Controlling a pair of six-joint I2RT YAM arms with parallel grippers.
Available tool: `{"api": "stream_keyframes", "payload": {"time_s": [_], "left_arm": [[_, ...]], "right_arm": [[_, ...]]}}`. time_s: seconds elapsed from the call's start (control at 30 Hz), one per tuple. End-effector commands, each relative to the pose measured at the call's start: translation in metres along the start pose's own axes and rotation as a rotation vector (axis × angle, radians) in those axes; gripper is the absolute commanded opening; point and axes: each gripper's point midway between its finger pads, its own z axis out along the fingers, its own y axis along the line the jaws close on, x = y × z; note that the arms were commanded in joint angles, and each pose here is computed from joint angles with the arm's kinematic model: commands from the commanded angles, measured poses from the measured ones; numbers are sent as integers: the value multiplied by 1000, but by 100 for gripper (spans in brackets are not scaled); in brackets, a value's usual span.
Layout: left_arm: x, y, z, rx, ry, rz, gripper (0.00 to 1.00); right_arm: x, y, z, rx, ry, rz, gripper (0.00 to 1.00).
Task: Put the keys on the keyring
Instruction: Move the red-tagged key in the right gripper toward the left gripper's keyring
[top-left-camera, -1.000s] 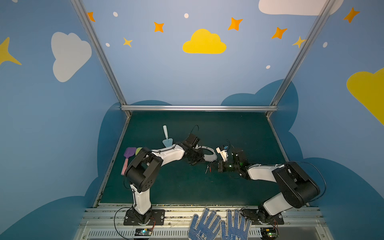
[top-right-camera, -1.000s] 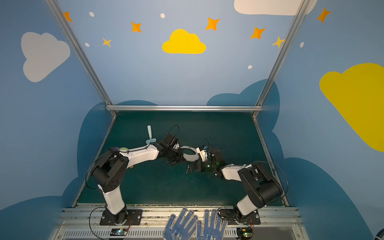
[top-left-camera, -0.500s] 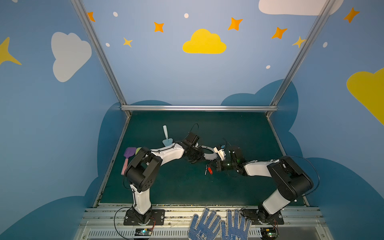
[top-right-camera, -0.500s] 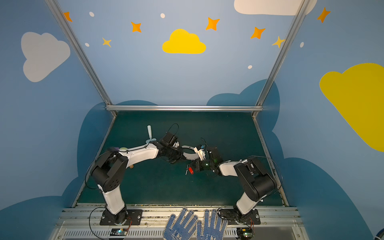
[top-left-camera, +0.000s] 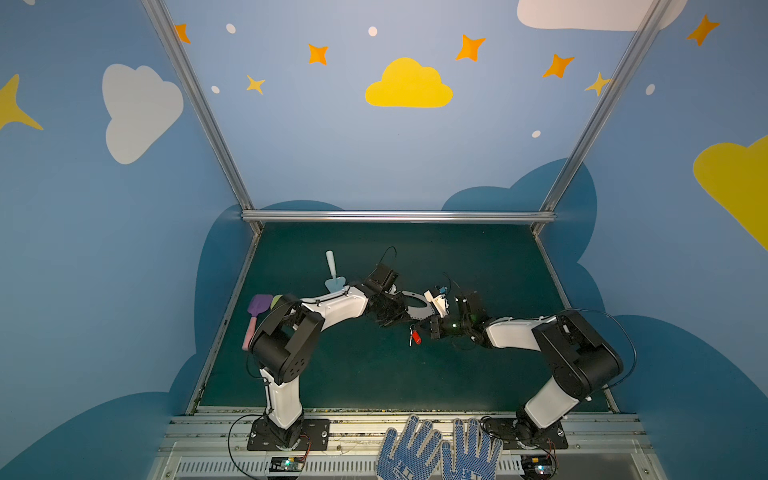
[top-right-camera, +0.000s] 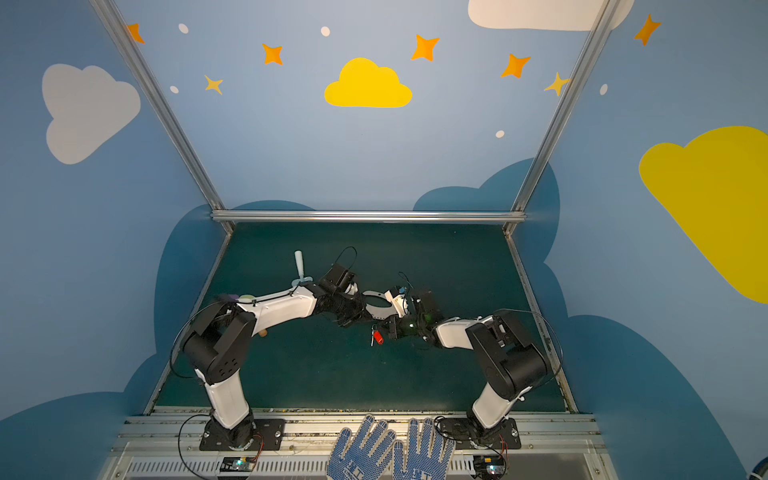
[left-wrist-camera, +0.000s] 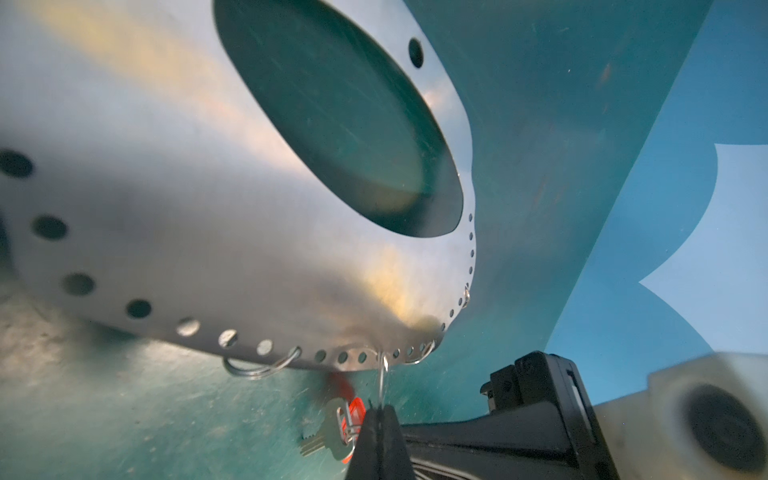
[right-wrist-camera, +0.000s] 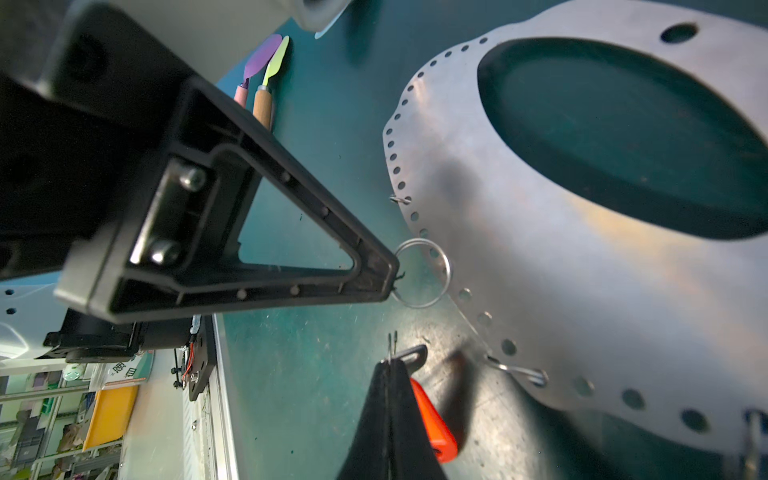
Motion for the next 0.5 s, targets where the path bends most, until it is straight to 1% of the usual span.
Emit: {"api": "stream_keyframes", "payload": {"time_s": [0.0,0.43,0.47], "left_arm": [[-1,-12,-11,29,-10,29,4],[-1,-12,-13,34,-11,29,4],[-1,-13,-13,36,-11,31,4]], "right_arm": [[-4,3,4,-13,11,-23,0],[-3,-1,7,0,24,-27,0],[-13,2,8,-3,6,-41,0]]}}
